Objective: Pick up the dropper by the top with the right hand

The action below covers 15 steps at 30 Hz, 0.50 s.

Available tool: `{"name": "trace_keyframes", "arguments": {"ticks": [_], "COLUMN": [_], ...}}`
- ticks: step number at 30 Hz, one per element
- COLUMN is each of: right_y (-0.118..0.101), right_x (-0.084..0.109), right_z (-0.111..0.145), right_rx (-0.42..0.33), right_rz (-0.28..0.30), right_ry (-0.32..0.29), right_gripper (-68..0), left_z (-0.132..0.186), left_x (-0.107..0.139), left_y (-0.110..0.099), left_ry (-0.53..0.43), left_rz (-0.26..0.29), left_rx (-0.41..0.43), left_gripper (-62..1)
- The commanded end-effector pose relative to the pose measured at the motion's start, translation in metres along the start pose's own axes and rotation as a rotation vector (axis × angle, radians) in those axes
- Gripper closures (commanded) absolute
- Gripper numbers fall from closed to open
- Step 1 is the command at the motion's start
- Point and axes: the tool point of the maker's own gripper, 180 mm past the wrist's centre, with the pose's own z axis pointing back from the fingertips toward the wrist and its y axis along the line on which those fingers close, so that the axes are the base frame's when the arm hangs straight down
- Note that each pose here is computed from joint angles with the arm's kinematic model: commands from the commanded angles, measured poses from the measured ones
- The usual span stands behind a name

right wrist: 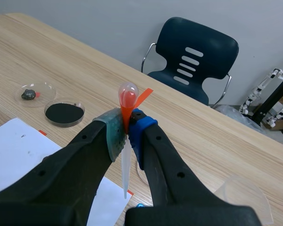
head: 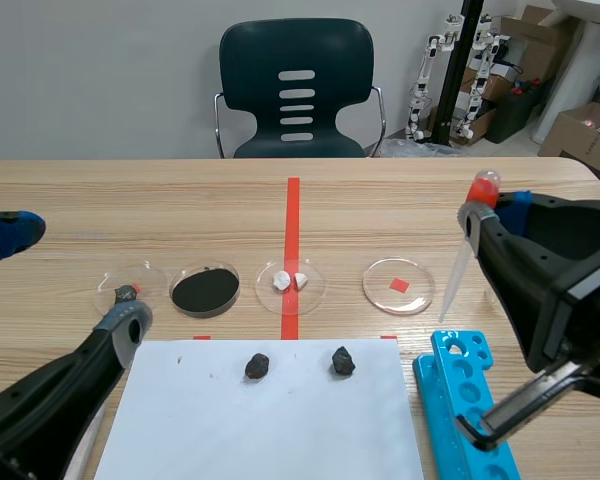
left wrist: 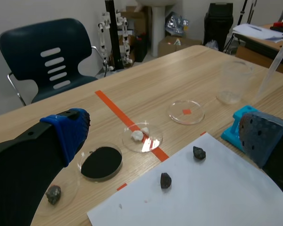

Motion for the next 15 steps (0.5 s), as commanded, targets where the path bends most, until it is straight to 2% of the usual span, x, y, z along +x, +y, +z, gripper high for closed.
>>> {"name": "trace_keyframes", "arguments": {"ticks": [1, 15], "right_y": [-0.001, -0.001], "right_x": [0.007, 0.007], "right_z": [0.0, 0.0], "right_rx": [-0.004, -0.004], "right_rz": [0.0, 0.0], "right_ry": [-0.024, -0.024], "right_gripper": [-0.2, -0.2], "left_z": [-0.001, -0.001], "left_x": [0.01, 0.013], "left_y": [0.001, -0.011], "left_ry": [-0.044, -0.063], "left_rz": [0.004, 0.035], "left_rx": [0.004, -0.059], "left_gripper": [-62.3, -62.3]}}
